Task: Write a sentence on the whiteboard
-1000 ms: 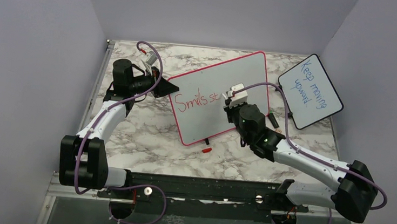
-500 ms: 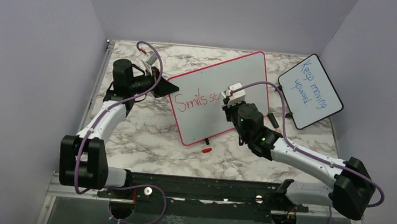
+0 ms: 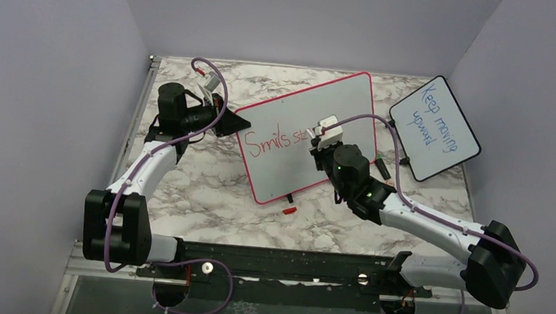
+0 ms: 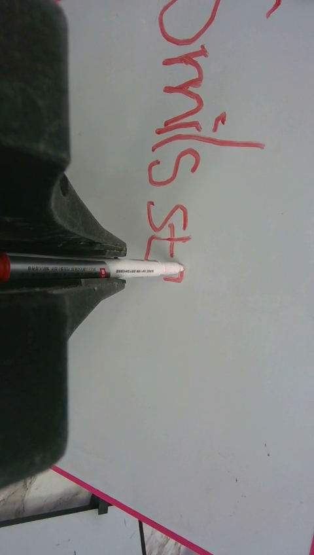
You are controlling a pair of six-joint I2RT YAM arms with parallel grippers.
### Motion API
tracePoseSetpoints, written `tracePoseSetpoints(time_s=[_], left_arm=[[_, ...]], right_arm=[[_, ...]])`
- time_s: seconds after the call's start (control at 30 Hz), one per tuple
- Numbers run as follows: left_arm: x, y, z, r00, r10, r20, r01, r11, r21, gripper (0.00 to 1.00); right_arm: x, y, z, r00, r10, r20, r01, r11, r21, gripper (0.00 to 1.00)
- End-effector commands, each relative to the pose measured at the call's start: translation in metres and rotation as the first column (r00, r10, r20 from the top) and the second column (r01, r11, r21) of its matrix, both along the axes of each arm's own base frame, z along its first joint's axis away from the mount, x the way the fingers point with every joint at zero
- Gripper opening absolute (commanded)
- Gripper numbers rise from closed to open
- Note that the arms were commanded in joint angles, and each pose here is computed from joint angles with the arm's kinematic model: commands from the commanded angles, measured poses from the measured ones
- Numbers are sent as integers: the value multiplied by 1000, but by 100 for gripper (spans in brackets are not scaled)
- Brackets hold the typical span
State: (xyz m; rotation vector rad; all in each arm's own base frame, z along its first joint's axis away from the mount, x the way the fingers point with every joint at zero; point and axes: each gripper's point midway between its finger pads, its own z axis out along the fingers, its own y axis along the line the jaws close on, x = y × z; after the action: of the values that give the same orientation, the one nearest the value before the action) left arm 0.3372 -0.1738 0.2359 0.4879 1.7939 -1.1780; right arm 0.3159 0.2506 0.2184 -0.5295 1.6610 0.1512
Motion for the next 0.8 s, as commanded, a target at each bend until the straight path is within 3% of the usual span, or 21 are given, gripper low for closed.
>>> tracePoseSetpoints(time_s=[0.0,0.77], left_arm=[[9,6,-35,998,68,-7,-67,992,105,0],[9,6,-35,997,71,-7,-69,992,107,0]], right_arm=[[-5,5,-1,998,44,-33,-44,999,1,1],[-4,-22,-9,997,-65,-38,63,996,-56,1]])
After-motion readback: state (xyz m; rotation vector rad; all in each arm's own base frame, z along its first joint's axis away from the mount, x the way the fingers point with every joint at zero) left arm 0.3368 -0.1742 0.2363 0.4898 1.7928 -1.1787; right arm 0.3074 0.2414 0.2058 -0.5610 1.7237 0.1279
